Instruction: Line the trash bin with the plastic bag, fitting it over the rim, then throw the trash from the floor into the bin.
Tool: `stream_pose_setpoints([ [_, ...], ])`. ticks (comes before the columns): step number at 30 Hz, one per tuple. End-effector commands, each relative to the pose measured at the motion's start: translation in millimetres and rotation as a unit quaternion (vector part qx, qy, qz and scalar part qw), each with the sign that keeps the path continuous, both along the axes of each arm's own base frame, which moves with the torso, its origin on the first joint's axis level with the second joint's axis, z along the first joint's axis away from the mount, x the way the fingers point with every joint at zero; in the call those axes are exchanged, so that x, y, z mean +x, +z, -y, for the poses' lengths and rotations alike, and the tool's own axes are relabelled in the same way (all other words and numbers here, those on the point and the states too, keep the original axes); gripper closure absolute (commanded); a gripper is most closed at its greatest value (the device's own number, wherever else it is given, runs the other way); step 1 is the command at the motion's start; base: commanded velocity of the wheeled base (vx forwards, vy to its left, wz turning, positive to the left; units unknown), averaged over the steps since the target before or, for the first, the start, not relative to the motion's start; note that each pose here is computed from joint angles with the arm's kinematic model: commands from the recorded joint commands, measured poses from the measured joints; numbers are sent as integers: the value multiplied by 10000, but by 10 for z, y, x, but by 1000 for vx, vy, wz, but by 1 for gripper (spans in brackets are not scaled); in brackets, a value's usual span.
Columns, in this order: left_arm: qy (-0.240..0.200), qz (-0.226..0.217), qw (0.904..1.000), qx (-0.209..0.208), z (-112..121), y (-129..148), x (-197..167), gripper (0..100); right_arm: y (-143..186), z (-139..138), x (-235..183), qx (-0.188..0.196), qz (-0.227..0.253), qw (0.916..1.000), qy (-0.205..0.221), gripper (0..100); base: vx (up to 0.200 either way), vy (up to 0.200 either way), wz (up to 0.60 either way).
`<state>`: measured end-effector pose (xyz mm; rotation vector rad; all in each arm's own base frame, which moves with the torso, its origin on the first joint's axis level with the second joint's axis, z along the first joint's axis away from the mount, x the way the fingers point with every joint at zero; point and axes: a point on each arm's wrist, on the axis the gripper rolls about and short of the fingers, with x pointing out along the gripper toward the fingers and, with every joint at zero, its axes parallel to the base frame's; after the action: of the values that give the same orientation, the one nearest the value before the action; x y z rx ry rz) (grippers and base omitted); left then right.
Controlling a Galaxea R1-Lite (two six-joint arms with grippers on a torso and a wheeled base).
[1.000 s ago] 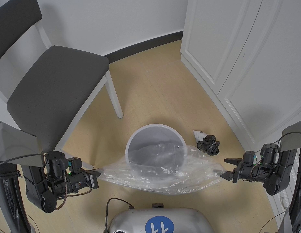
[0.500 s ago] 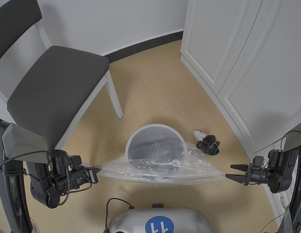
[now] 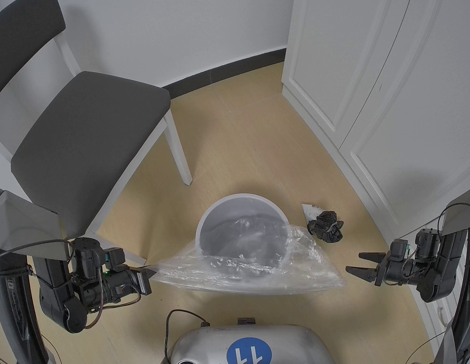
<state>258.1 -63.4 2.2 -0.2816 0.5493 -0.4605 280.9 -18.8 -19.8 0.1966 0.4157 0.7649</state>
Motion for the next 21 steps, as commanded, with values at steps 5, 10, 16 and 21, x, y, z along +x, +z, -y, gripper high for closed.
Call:
stream_pose_setpoints([
  [5, -290, -459, 9984, 149, 75, -57, -287, 100, 423, -559, -66, -509, 494, 9958, -578, 0, 0, 0, 0],
  [10, -375, -709, 9965, 221, 127, -218, -264, 100, 523, -770, -111, -715, 685, 9913, -864, 0, 0, 0, 0],
  [16, 24, -477, 9984, 308, 192, -436, 90, 100, 583, -1056, -207, -872, 832, 9887, -894, 0, 0, 0, 0],
  [21, 431, -178, 9989, -10, 239, -348, 291, 100, 551, -1366, -342, -1099, 861, 9863, -879, 0, 0, 0, 0],
])
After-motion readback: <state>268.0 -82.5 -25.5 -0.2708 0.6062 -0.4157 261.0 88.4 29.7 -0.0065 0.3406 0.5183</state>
